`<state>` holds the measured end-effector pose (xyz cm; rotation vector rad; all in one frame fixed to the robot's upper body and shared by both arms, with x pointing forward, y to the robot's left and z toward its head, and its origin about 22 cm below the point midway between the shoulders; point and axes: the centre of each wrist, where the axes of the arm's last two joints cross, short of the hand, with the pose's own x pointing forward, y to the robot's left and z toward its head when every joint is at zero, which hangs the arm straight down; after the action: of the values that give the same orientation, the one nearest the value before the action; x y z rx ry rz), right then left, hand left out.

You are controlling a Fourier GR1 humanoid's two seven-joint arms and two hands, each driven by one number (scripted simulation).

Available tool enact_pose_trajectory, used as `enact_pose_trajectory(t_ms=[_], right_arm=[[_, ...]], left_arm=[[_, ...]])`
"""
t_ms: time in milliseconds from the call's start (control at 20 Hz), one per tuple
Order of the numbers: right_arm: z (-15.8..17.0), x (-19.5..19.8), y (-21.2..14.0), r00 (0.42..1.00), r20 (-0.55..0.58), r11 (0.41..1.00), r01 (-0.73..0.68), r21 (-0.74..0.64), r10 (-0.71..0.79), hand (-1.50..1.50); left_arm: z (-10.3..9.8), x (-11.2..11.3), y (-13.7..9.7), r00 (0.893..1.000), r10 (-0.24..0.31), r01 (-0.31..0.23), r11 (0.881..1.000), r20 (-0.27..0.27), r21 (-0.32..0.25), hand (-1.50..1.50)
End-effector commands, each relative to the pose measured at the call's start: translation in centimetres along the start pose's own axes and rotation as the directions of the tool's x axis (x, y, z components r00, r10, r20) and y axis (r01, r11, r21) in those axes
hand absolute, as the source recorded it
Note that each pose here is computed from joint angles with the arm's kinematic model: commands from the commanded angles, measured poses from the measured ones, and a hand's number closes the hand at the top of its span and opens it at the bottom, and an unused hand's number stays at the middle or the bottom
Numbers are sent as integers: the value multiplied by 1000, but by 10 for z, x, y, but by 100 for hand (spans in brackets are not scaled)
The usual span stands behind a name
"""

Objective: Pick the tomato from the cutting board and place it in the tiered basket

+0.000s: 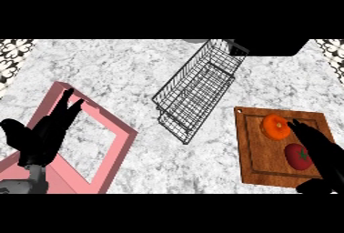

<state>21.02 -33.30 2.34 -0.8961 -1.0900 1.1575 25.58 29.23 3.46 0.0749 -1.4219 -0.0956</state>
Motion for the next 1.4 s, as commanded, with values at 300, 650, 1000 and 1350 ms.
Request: enact_pose_trajectory(t_ms=[300,650,1000,1350], right_arm=[[-1,-9,25,1000,-8,977,-8,211,9,150],[-23,-13,16,981,77,973,-190,131,181,150],[36,-42,44,961,-249,990,-104,96,125,150],[79,-15,9,921,-388,970,-83,-228,-12,150]], left_arm=[[-2,-3,-3,1000,-1,1,1000,-11,-8,0],[-2,-9,-6,1000,0,0,1000,3,7,0],[0,12,14,1000,6,-6,1000,-1,30,0],[6,-10,5,1000,6,-6,999,-6,38,0]])
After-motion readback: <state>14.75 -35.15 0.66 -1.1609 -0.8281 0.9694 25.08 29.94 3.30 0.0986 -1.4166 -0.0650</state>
